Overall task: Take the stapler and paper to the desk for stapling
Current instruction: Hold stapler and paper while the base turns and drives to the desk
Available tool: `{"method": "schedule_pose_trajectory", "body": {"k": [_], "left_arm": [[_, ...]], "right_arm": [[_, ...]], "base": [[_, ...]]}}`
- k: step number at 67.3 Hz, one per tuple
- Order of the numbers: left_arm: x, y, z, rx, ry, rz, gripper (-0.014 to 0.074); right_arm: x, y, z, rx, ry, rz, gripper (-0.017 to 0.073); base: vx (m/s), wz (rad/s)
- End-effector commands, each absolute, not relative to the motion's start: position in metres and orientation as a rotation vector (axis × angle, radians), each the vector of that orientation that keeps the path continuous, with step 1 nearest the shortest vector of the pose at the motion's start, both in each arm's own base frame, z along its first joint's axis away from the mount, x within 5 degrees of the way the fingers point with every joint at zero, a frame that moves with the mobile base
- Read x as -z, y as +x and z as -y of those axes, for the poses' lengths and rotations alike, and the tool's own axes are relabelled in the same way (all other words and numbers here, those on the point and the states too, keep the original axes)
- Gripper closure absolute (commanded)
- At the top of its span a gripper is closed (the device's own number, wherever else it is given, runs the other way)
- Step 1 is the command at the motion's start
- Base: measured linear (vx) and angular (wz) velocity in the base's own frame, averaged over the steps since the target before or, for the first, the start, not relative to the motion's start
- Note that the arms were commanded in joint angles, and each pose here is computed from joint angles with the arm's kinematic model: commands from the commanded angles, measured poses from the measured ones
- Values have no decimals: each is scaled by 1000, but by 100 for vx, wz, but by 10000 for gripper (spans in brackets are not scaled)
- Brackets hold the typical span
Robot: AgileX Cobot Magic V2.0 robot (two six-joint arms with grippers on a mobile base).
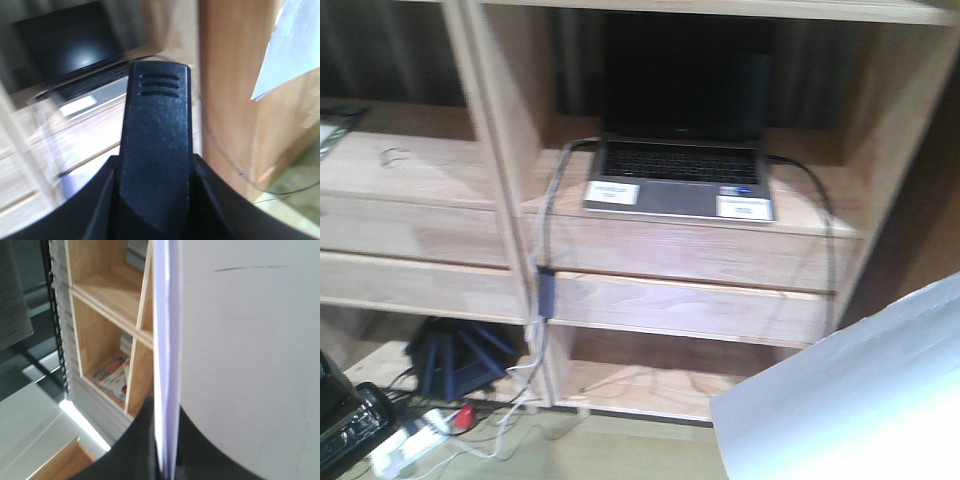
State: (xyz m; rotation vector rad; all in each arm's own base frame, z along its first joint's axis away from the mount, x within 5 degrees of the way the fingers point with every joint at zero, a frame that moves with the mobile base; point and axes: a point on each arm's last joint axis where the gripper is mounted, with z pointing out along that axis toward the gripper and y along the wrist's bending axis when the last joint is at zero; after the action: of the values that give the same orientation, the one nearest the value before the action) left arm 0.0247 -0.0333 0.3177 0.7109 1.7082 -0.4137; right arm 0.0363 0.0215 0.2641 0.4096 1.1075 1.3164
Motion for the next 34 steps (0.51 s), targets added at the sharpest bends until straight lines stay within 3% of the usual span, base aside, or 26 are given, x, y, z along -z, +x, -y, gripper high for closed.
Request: {"method": "schedule_pose_trajectory", "body": {"k": [1, 34], "left_arm": [[-336, 26, 33, 439, 636, -1595, 600], [-336, 26, 33, 439, 636, -1595, 600]], "right_arm": [[-277, 29, -22, -1339, 338, -1038, 561], [-277, 29, -22, -1339, 338, -1038, 561]], "base": [[-1, 34], [-1, 42]]}}
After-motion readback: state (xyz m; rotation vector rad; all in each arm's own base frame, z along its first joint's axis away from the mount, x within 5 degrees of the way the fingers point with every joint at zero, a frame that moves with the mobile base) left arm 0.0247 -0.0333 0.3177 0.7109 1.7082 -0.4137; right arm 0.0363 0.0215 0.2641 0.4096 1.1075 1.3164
